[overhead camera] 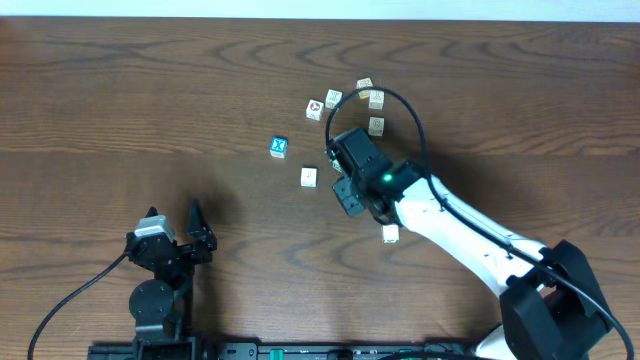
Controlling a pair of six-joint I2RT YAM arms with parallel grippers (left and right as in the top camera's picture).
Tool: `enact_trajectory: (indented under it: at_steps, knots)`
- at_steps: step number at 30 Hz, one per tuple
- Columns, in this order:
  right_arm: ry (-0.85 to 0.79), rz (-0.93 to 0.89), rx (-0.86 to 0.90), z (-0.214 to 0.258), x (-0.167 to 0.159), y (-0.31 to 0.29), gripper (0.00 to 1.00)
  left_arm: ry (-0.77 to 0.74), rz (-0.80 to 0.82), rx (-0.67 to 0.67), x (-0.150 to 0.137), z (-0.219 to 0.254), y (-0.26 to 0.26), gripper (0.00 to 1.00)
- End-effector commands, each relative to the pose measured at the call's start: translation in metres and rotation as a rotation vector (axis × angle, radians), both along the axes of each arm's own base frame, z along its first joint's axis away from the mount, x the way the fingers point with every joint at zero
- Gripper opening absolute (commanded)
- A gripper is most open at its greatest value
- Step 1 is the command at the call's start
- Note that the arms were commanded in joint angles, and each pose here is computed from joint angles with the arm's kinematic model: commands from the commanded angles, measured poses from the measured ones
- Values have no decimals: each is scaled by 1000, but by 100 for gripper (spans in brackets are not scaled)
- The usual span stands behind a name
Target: Lift 4 blocks
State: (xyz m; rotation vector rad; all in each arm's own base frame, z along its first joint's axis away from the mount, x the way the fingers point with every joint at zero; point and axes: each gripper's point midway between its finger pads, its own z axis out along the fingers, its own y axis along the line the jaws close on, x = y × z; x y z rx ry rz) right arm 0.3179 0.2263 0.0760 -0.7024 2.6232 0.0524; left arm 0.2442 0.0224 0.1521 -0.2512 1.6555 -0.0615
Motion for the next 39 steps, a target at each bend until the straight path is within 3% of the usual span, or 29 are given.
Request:
enact_trajectory:
  at_steps: [1,8,15,25,33,39]
  knots:
    - [-68,-55,-55,25,12,-11,23,59,20,2,-2,-17,3,74]
    - [-40,-221,-98,49,16,-55,11,59,20,2,-2,-17,3,74]
    - [-103,-376,-40,103,12,-118,10,59,20,2,-2,-17,3,74]
    - [-185,-553,111,170,-40,-191,11,59,20,2,-2,-17,3,74]
    - [-76,-642,116,123,-84,-200,12,59,20,2,-2,-17,3,75]
    - [32,-703,236,60,-89,-180,12,59,20,2,-2,-17,3,74]
